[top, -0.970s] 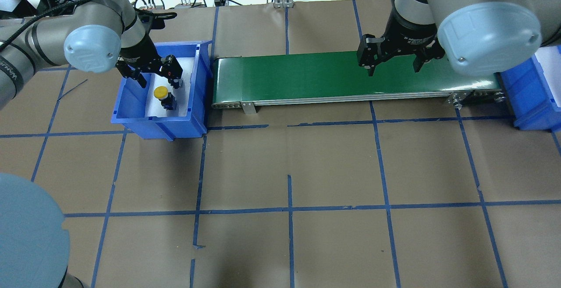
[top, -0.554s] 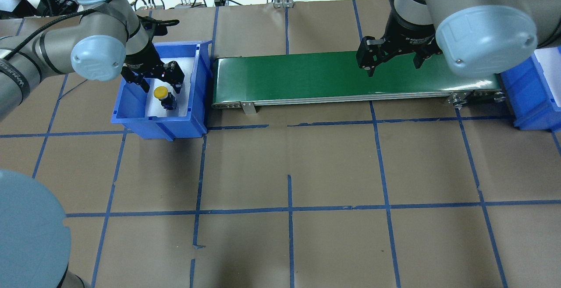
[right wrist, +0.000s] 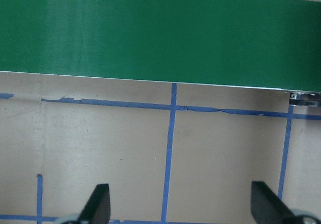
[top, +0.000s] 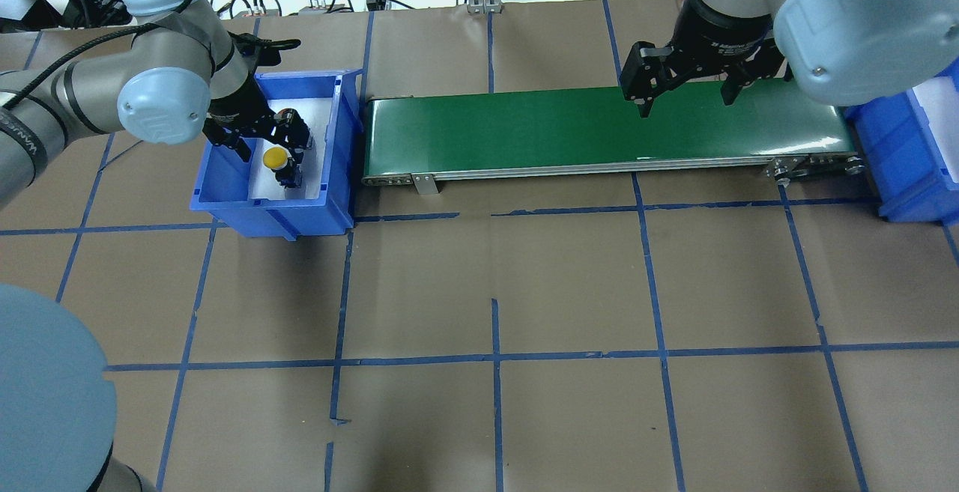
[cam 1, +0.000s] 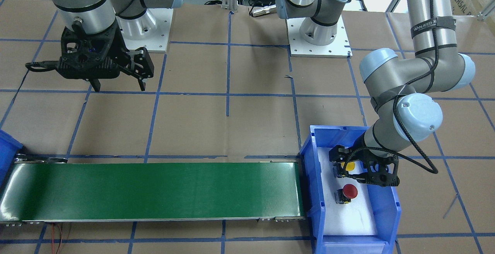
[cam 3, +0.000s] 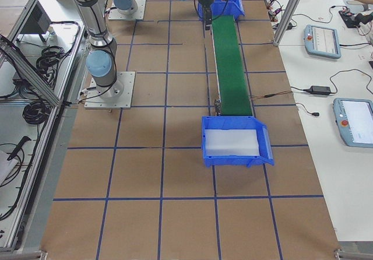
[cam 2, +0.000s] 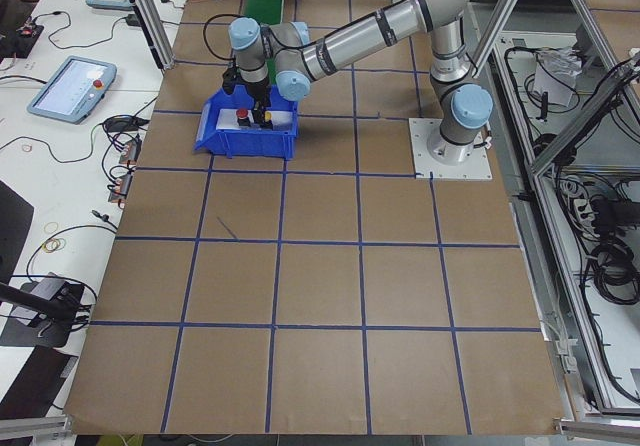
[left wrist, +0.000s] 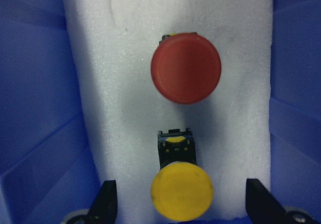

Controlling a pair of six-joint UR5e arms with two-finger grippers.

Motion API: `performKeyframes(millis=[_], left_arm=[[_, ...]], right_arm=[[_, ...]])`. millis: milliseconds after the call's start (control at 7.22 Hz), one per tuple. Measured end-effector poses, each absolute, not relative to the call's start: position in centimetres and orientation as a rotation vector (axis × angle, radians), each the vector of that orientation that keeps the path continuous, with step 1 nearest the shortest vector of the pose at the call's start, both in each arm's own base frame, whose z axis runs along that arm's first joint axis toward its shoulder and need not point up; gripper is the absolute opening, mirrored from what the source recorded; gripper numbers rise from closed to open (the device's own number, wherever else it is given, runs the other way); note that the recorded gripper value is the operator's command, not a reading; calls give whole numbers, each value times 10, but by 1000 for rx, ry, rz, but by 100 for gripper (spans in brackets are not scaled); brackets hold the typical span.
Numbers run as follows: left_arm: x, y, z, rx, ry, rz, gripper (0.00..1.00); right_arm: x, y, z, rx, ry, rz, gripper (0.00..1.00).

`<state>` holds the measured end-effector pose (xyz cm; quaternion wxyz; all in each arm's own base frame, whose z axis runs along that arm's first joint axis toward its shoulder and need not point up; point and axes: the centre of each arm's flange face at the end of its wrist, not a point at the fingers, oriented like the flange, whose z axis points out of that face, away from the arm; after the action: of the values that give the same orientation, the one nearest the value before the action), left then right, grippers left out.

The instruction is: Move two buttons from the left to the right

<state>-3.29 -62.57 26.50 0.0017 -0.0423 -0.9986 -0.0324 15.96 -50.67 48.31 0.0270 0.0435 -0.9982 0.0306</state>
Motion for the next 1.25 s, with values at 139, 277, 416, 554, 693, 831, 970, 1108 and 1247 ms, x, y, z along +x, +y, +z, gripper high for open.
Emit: performKeyframes(millis=[139,277,416,554,693,831,970,1108,1247], left_arm=[[-31,-625,264,-131,-3133,-105,90],[-31,-625,263,-128,-3132,-108,90],[-30,-625,261,-125,-3131,-112,85],[-30,-625,259,-122,-3130,-117,69],[-30,-624,257,-121,-3129,-121,52],[-30,-624,255,-117,-3128,-122,25],[-31,-625,255,-114,-3127,-121,10],[-30,-626,256,-115,-3127,-117,7],[-30,-627,258,-115,-3129,-108,7]], right_arm=[[160,-504,484,132,-3086,73,100],[161,-503,484,128,-3097,65,100],[165,-504,482,122,-3119,68,100],[167,-507,479,120,-3132,80,100],[169,-510,477,119,-3139,109,100],[169,-512,476,119,-3145,139,100],[170,-514,476,118,-3147,152,100],[170,-514,476,118,-3148,158,100],[170,-514,476,118,-3149,159,100]])
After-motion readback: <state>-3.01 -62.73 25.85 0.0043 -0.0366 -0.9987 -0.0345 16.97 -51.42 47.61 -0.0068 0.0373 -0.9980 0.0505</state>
